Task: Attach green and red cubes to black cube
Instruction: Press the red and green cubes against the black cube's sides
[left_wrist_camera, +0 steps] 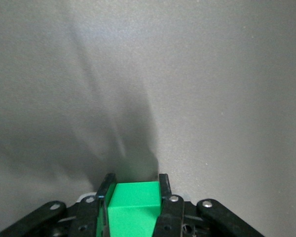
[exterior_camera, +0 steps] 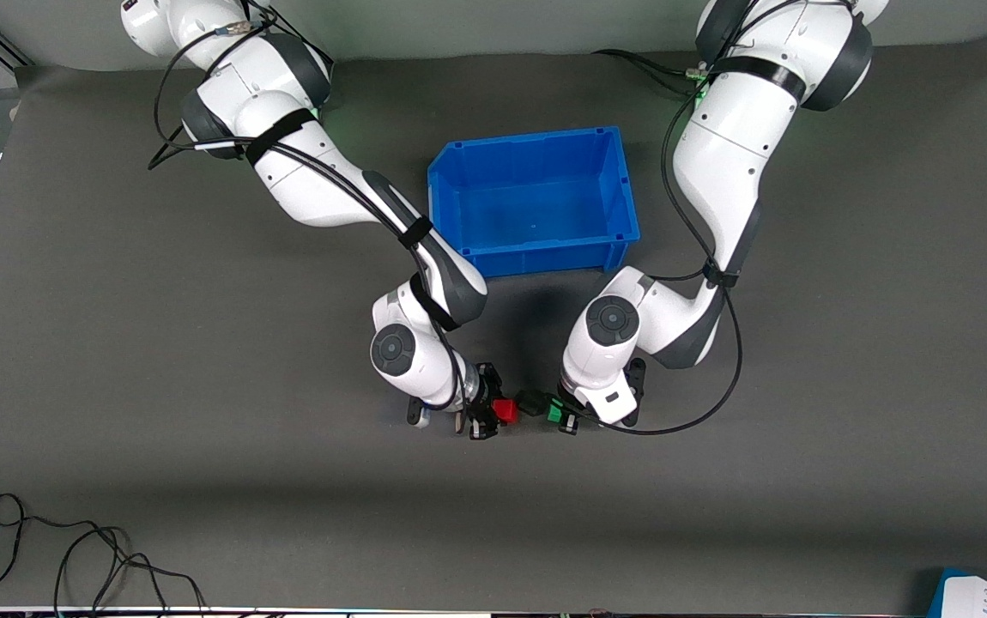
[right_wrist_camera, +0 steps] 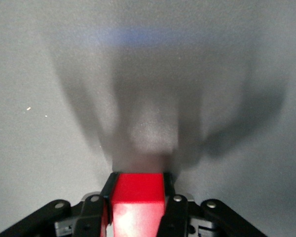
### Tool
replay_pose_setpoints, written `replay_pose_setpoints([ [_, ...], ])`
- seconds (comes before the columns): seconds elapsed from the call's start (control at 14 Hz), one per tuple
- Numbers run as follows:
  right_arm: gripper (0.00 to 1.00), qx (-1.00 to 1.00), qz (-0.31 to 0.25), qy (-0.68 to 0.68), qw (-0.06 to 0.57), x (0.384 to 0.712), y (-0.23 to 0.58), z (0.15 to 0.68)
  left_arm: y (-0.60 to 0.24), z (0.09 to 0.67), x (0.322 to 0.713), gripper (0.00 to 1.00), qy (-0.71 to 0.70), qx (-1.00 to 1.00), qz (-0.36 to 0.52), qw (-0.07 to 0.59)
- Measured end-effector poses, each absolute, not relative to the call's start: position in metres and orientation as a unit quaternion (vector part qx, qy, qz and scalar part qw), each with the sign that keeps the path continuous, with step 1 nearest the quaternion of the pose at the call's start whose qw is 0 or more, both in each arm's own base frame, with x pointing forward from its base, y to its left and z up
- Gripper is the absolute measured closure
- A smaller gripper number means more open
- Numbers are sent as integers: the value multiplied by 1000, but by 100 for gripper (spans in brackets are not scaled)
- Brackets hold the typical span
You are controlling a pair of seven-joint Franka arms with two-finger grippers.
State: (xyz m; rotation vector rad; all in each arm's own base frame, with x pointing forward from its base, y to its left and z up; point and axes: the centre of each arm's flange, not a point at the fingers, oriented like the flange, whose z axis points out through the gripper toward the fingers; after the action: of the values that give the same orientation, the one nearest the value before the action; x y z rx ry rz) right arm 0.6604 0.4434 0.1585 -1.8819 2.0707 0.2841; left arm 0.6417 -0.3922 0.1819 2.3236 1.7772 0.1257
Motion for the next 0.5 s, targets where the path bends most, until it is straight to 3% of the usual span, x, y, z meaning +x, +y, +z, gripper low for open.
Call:
replay_pose_setpoints([
  [0.5,61,-645,96,735,183,659,451,157,-399,181,639,63,599,793,43,107],
])
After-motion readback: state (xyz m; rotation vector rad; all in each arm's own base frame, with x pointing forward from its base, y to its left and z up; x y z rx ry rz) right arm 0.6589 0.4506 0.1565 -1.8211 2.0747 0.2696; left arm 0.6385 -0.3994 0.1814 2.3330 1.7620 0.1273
